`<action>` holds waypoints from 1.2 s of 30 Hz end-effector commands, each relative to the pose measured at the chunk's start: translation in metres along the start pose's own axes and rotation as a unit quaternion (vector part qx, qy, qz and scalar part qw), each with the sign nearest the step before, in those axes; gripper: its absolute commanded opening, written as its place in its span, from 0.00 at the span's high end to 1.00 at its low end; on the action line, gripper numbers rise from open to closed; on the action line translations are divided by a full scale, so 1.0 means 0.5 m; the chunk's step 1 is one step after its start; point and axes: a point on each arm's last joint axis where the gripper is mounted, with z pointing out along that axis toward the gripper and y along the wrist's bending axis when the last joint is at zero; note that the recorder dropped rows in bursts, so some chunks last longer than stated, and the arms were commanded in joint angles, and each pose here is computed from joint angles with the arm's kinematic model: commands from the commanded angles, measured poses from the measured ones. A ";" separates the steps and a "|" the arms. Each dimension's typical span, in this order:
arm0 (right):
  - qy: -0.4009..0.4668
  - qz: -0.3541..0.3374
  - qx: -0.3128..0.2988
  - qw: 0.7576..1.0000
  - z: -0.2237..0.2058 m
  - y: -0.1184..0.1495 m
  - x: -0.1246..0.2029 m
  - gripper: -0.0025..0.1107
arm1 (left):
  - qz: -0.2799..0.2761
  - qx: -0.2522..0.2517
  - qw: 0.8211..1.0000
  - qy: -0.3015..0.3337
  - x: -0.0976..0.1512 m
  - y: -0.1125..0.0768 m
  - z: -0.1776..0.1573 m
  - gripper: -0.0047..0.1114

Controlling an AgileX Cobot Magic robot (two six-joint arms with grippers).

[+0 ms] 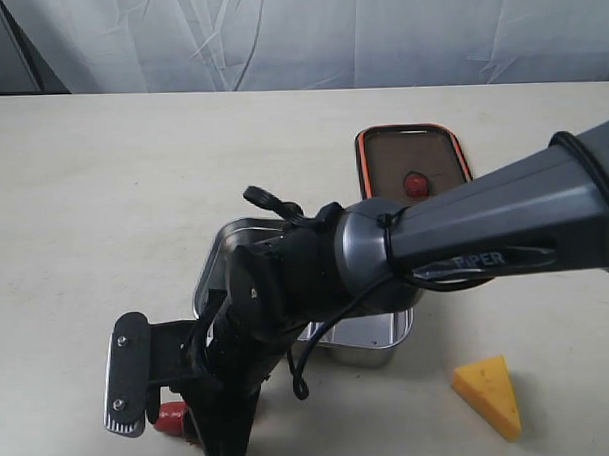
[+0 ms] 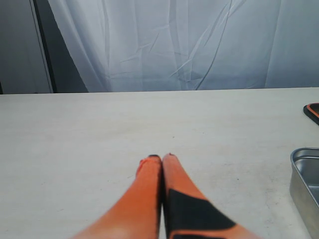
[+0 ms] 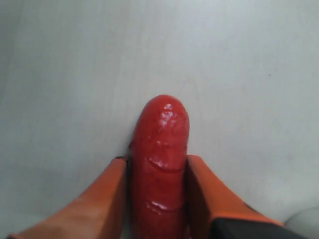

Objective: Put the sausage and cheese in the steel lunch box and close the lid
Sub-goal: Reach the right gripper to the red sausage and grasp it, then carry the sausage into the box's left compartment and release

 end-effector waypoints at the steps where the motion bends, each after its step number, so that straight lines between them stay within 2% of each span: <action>1: 0.006 -0.008 -0.015 1.000 -0.005 0.002 -0.004 0.98 | -0.003 0.001 1.000 -0.006 0.001 0.000 0.000 0.96; 7: -0.013 -0.010 -0.014 1.000 -0.038 -0.004 -0.031 0.99 | -0.003 0.001 1.000 -0.006 0.001 0.000 0.000 0.96; 15: -0.074 -0.011 0.034 0.997 -0.130 -0.008 -0.071 0.99 | -0.003 0.001 1.000 -0.006 0.001 0.000 0.000 0.96; 18: -0.095 -0.002 0.070 0.993 -0.163 -0.017 -0.081 0.99 | -0.003 0.001 1.000 -0.006 0.001 0.000 0.000 0.96; 19: -0.107 0.010 0.107 0.988 -0.180 -0.028 -0.086 0.99 | -0.003 0.001 1.000 -0.006 0.001 0.000 0.000 0.96; 22: -0.114 0.064 0.143 0.981 -0.196 -0.060 -0.070 0.99 | -0.003 0.001 1.000 -0.006 0.001 0.000 0.000 0.96; 25: -0.096 0.203 0.149 0.963 -0.216 -0.132 0.008 0.99 | -0.003 0.001 1.000 -0.006 0.001 0.000 0.000 0.96; 27: -0.093 0.250 0.149 0.952 -0.230 -0.160 0.044 0.99 | -0.003 0.001 1.000 -0.006 0.001 0.000 0.000 0.96; 30: -0.084 0.268 0.146 0.949 -0.225 -0.172 0.065 0.99 | -0.003 0.001 1.000 -0.006 0.001 0.000 0.000 0.96; 36: -0.045 0.299 0.106 0.947 -0.153 -0.173 0.091 0.98 | -0.003 0.001 1.000 -0.006 0.001 0.000 0.000 0.96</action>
